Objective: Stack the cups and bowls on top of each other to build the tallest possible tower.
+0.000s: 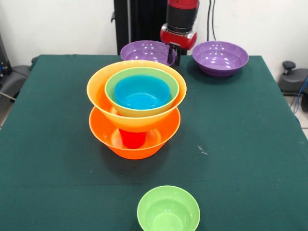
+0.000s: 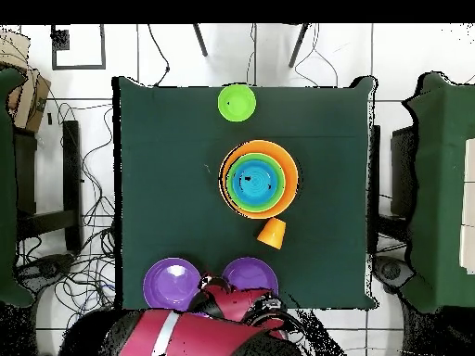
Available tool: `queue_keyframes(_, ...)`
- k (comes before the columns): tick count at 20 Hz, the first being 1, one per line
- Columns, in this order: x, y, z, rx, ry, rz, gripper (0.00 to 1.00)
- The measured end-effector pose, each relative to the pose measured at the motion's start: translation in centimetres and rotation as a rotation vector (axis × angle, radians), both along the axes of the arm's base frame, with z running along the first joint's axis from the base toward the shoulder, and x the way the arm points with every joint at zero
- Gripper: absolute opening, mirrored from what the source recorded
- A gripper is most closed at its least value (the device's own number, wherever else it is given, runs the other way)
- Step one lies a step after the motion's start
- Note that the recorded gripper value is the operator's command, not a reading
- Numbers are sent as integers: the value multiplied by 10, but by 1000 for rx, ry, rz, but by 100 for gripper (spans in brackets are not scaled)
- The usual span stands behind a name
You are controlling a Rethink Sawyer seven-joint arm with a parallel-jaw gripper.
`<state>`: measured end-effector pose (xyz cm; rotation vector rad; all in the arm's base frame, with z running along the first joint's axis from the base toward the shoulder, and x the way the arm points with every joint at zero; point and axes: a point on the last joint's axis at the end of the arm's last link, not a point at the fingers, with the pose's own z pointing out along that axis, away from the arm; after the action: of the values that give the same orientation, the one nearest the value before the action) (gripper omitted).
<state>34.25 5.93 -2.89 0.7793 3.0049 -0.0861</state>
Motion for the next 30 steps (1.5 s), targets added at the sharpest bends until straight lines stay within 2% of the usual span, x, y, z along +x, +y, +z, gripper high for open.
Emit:
queue_keyframes(4,-2,-5,0,-14,-32,4,0)
queue_keyframes(13,-2,-7,2,-18,-38,1,0)
queue_keyframes(17,0,-13,8,-15,-47,-23,0)
queue_keyframes(18,2,-18,15,-10,-50,-47,0)
queue_keyframes(22,5,-28,30,-2,-48,-96,0)
queue_keyframes(23,7,-34,42,5,-41,-128,0)
queue_keyframes(25,8,-38,50,10,-35,-149,0)
queue_keyframes(26,11,-45,64,17,-24,-179,0)
queue_keyframes(30,15,-53,84,27,-6,-215,0)
